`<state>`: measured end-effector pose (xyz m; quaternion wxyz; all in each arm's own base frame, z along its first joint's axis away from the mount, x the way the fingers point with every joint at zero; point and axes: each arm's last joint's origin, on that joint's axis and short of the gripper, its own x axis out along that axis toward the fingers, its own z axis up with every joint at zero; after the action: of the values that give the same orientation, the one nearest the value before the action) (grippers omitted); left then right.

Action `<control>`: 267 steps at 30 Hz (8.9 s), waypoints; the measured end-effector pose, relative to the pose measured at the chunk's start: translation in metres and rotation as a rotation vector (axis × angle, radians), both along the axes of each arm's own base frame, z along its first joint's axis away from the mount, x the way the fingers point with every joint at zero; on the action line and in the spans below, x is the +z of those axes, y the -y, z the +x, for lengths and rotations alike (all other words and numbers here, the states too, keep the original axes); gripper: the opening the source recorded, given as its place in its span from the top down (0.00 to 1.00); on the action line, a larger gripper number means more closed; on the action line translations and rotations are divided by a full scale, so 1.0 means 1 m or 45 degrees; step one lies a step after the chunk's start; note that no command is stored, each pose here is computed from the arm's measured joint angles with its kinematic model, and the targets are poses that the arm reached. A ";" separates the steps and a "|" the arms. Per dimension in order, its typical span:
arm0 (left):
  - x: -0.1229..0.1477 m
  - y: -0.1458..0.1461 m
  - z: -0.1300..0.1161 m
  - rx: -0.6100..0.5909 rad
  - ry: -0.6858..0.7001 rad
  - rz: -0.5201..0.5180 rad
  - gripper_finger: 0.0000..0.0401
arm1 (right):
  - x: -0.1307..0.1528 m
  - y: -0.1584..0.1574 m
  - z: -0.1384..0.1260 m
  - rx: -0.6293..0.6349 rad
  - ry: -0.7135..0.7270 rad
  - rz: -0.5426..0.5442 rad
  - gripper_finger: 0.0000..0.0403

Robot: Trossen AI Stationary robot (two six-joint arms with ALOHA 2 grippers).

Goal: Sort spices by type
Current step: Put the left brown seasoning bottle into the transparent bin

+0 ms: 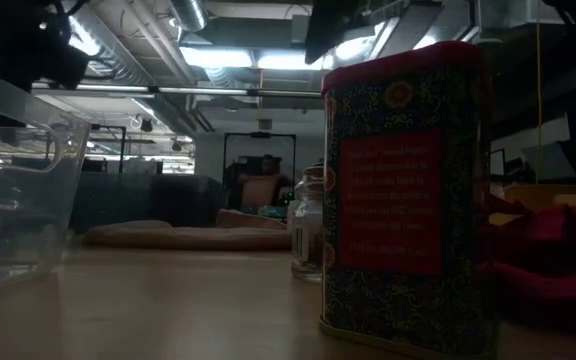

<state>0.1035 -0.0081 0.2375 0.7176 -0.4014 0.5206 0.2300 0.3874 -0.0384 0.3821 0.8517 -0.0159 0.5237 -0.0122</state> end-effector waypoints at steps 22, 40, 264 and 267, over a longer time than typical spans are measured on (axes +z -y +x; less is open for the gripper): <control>-0.026 0.010 0.043 0.009 -0.205 -0.010 0.62 | 0.005 -0.092 -0.054 0.032 -0.217 -0.224 0.34; -0.039 0.028 0.057 -0.089 -0.249 -0.001 0.62 | -0.038 -0.084 -0.126 -0.161 -0.073 -0.169 0.34; -0.075 0.031 0.081 -0.080 -0.158 -0.007 0.40 | -0.092 -0.062 -0.248 -0.230 0.349 0.172 0.34; -0.070 0.032 0.085 -0.082 -0.143 -0.095 0.39 | -0.091 -0.062 -0.248 -0.230 0.350 0.172 0.34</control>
<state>0.1884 -0.0405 0.1672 0.6789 -0.3974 0.5809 0.2091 0.1391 0.0238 0.2906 0.9097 0.0903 0.4014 -0.0555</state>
